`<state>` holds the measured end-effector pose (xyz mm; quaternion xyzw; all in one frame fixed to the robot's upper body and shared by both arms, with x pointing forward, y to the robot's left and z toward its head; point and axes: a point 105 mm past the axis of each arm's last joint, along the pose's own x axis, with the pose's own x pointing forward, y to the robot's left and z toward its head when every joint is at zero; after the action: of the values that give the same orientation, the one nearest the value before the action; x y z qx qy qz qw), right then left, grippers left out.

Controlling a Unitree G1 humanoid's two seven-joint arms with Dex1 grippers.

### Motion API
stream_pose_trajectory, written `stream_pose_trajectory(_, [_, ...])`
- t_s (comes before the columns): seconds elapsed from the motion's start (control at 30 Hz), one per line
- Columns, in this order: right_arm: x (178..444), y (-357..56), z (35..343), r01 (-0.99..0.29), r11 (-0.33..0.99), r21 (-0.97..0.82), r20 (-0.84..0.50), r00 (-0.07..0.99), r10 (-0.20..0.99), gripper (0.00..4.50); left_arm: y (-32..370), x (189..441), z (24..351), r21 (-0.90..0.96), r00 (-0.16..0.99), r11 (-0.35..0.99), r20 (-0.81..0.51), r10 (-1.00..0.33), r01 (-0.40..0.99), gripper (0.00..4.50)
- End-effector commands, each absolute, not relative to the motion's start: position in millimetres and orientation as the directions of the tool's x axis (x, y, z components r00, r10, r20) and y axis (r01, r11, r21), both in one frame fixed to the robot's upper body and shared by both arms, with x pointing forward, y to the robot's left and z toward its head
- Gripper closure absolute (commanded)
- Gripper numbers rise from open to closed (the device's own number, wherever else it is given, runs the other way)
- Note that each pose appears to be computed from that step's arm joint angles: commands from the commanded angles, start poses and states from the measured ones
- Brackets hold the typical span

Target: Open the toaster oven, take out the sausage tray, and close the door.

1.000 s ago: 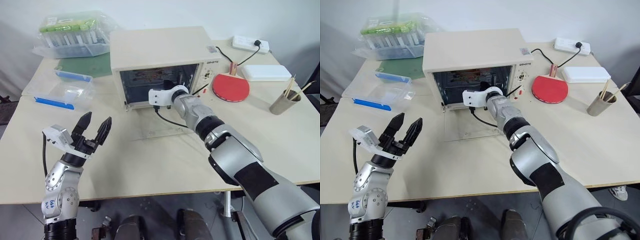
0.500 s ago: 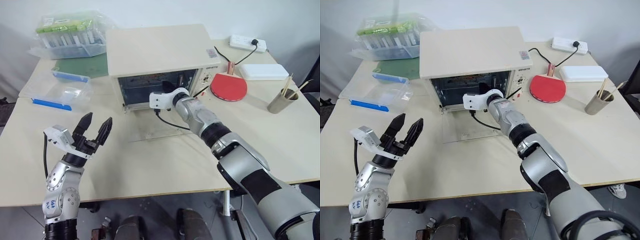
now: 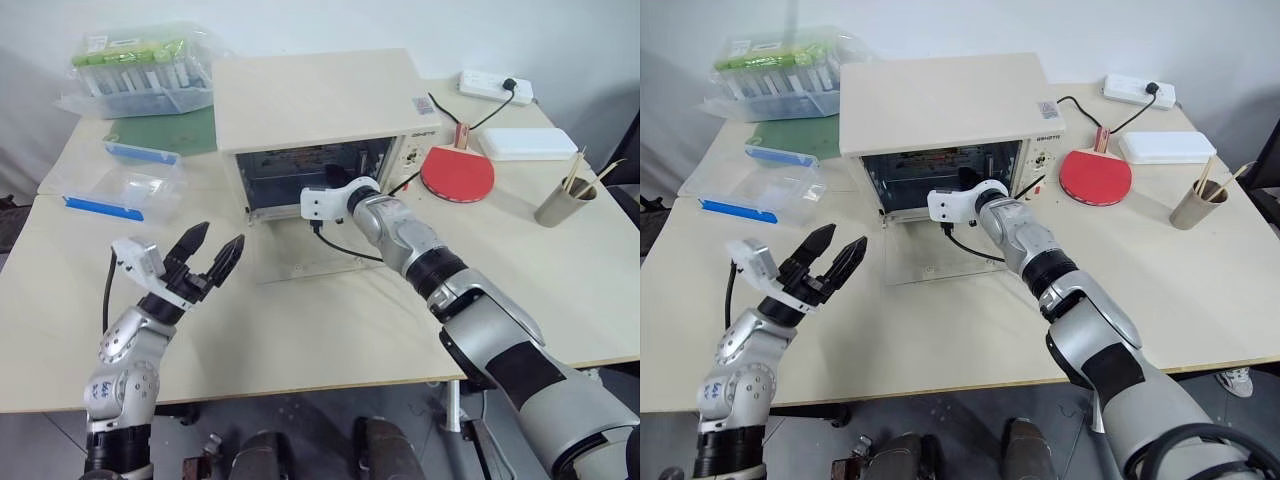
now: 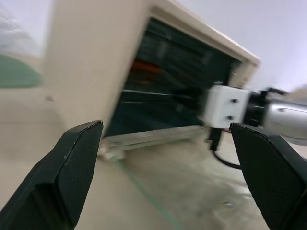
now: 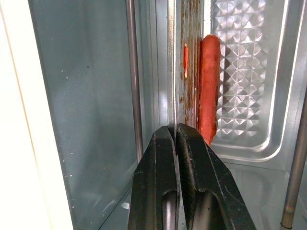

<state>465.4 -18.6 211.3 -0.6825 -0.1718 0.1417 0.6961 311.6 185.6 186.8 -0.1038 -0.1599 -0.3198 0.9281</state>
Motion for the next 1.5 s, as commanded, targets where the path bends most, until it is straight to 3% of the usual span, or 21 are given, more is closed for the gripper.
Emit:
stream_pose_trajectory(0.03, [463, -4, 240, 0.122, 0.054, -0.991, 0.133, 0.873, 0.469, 4.49, 180, 319, 201, -0.045, 0.684, 0.727, 0.382, -0.621, 0.685, 0.0])
stream_pose_trajectory(0.67, [466, -6, 243, 0.126, 0.047, -0.991, 0.134, 0.875, 0.466, 4.49, 185, 366, 230, 0.053, 0.611, 0.696, 0.433, -0.663, 0.717, 0.0])
stream_pose_trajectory(0.83, [466, -5, 243, 0.125, 0.05, -0.991, 0.134, 0.873, 0.469, 4.49, 175, 368, 228, 0.05, 0.567, 0.638, 0.408, -0.715, 0.768, 0.0])
stream_pose_trajectory(1.03, [466, -3, 245, 0.128, 0.054, -0.99, 0.138, 0.872, 0.47, 4.49, 180, 376, 231, 0.057, 0.586, 0.667, 0.425, -0.69, 0.743, 0.0])
stream_pose_trajectory(1.37, [466, 0, 248, 0.129, 0.062, -0.99, 0.143, 0.872, 0.469, 4.49, 169, 348, 225, 0.042, 0.446, 0.487, 0.338, -0.829, 0.873, 0.0])
stream_pose_trajectory(1.5, [466, 1, 248, 0.128, 0.065, -0.99, 0.144, 0.872, 0.469, 4.49, 171, 362, 234, 0.067, 0.49, 0.55, 0.375, -0.787, 0.832, 0.0])
